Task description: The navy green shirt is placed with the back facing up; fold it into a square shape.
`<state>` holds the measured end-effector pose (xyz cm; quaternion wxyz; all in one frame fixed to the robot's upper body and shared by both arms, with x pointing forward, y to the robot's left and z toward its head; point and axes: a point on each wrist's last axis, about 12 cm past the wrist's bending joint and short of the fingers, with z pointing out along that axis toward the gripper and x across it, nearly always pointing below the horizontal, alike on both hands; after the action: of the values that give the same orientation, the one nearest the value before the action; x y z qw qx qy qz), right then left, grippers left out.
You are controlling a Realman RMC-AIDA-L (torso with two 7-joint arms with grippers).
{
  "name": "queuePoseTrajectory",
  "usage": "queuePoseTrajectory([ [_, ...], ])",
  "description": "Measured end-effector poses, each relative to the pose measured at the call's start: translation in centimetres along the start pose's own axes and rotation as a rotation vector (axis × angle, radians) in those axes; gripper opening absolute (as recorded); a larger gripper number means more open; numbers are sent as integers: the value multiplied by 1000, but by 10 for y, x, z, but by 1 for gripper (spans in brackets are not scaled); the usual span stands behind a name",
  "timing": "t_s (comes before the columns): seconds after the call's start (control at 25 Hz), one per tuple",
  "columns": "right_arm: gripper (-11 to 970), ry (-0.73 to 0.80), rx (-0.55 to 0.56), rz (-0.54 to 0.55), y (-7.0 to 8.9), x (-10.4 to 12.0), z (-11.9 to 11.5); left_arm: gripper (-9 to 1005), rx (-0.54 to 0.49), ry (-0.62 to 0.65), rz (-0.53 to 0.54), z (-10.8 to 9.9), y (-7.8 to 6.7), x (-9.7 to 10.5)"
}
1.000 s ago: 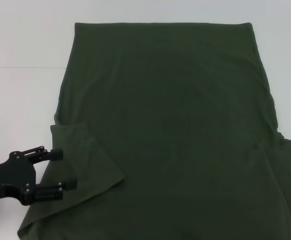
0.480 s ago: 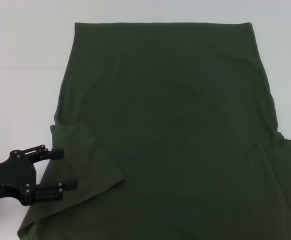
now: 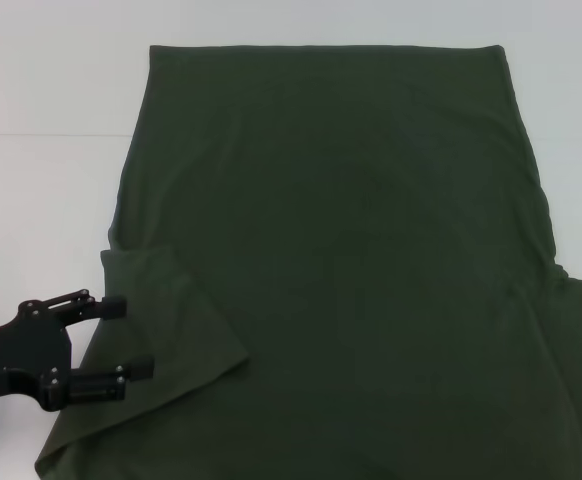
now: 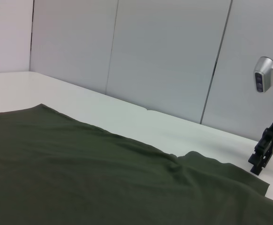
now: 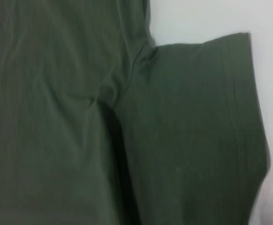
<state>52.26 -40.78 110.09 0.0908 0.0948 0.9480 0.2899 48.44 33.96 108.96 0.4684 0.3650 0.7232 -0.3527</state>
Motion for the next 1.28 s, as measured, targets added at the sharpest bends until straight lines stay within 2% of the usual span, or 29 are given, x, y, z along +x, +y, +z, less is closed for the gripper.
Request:
queuePoseTrajectory([
  [0.72,940,25,32,-33,9,-6,15,865,4,2,0,1,0,-1],
  [1.28,896,18,24,-54,18,-12,21,865,4,2,-2,1,1,-1],
])
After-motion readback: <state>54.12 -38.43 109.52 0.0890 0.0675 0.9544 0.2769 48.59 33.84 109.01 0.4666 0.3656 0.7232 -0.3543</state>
